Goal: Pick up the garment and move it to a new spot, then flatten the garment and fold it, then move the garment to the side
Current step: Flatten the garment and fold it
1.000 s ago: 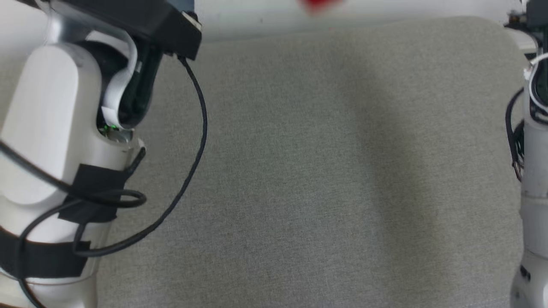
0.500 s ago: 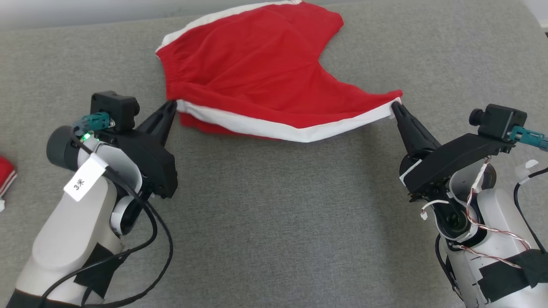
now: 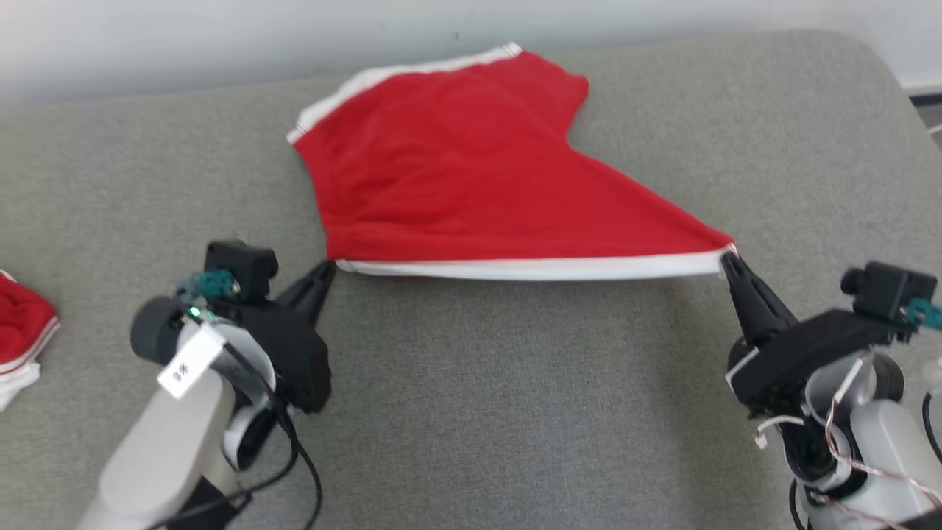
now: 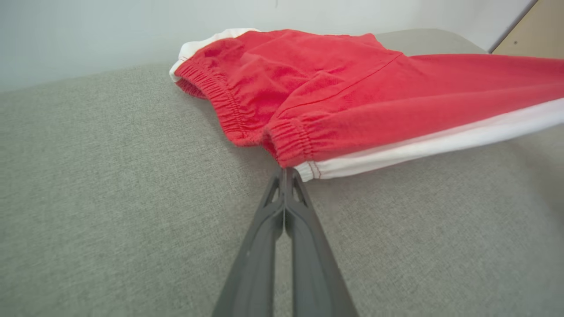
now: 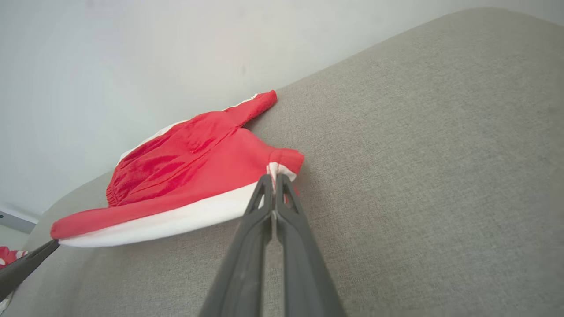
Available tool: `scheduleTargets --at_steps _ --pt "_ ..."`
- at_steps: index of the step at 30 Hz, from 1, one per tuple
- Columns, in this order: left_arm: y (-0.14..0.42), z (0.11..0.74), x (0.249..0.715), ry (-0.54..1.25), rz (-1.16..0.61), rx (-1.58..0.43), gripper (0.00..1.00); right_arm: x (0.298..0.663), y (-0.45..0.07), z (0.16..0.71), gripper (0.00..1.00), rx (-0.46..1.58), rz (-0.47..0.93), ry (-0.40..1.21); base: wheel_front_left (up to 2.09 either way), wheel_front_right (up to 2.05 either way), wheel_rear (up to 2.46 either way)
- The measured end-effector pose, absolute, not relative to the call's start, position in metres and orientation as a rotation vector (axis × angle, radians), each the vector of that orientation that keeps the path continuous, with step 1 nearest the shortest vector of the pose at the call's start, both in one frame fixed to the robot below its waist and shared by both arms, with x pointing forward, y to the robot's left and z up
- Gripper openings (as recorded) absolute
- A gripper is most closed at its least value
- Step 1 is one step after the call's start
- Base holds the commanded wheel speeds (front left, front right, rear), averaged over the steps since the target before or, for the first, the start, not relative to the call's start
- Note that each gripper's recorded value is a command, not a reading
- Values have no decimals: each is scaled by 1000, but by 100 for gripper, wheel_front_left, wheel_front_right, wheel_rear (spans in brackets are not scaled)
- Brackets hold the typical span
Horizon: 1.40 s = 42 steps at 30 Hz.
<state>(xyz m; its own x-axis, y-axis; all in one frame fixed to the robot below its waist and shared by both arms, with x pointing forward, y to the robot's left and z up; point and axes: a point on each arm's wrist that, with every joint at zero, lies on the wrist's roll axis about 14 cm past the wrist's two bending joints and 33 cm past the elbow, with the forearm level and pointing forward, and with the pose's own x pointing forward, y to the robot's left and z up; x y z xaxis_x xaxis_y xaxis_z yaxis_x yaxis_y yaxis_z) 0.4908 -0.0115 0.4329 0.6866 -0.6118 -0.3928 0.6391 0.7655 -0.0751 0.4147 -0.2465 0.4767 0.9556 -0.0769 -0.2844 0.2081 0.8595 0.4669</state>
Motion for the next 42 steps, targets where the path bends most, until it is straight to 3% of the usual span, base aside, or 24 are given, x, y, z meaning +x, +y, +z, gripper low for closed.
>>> scheduleTargets --at_steps 4,15,42 --pt "-14 444 472 379 -708 41 0 398 -249 481 0 527 -176 238 0 0 0" --pt "13 453 412 354 -664 48 0 351 -205 473 0 562 -76 305 0 0 0" --pt "57 426 378 478 -572 138 0 285 -175 422 0 440 -3 626 0 0 0"
